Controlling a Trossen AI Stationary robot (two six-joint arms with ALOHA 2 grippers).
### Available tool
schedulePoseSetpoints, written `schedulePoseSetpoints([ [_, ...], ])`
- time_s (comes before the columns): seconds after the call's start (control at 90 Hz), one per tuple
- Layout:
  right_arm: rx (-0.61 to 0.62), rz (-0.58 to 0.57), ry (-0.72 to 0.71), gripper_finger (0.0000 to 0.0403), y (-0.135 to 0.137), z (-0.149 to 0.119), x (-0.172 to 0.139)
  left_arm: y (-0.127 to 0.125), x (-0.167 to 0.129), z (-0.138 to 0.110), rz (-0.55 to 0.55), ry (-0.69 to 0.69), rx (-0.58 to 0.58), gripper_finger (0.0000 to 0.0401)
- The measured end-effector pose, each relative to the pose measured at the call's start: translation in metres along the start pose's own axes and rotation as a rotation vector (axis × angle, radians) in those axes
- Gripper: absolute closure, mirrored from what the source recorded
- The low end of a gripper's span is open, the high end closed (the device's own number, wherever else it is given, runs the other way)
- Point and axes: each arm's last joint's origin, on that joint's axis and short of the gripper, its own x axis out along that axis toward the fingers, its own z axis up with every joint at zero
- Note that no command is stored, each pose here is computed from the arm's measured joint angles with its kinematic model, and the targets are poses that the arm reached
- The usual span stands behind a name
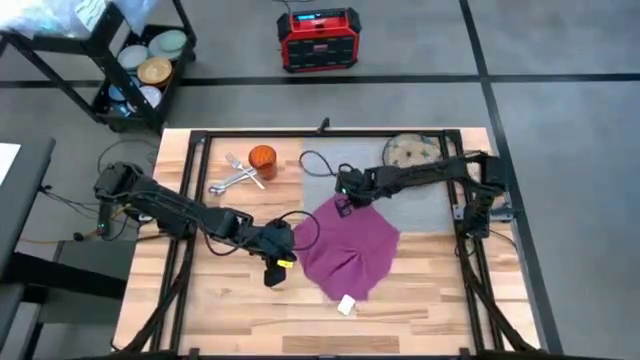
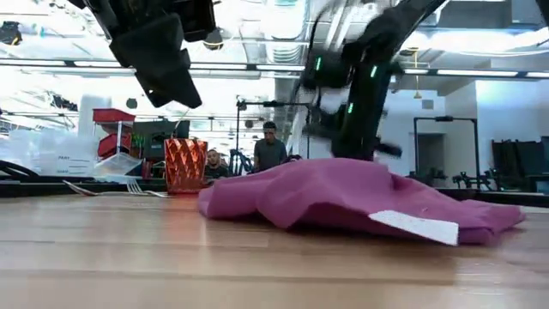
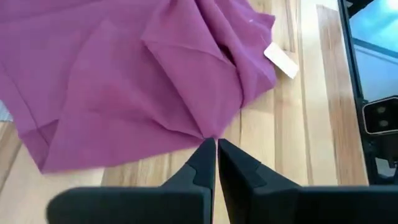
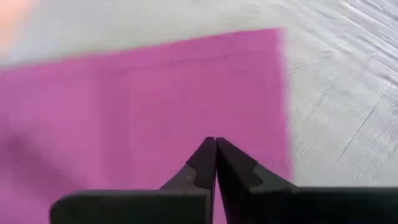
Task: Set table place
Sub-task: Fold the purple napkin
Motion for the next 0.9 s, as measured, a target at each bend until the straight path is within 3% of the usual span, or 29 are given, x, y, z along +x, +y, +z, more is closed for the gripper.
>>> schedulePoseSetpoints([
  [0.233,-0.142,0.006,0.091,0.0403,0.032,-0.057,-0.030,-0.002,0.000,-0.001,0.008,-0.008,0.001,0.0401],
  [0.422,-0.194,-0.020,0.196,0.0403,0.048,-0.087,-0.011,-0.002,0.000,-0.001,0.006,-0.010,-0.010,0.0401],
  [0.556,-0.219,0.040,0.242,0.0403,0.060,-0.101,-0.003,-0.005,-0.001,-0.002,-0.002,-0.007,-0.012,0.0401],
  [0.644,-0.259,0.217,0.234,0.0403,0.075,-0.102,-0.008,-0.008,-0.001,-0.004,-0.012,-0.003,-0.008,0.0401],
  [0.822,-0.445,0.842,-0.030,0.0403,0.115,-0.088,-0.077,-0.012,-0.003,-0.006,-0.022,0.000,-0.006,0.0401],
  [0.9,-0.474,0.946,-0.048,0.0403,0.115,-0.085,-0.095,-0.012,-0.005,-0.005,-0.028,-0.011,-0.009,0.0401],
])
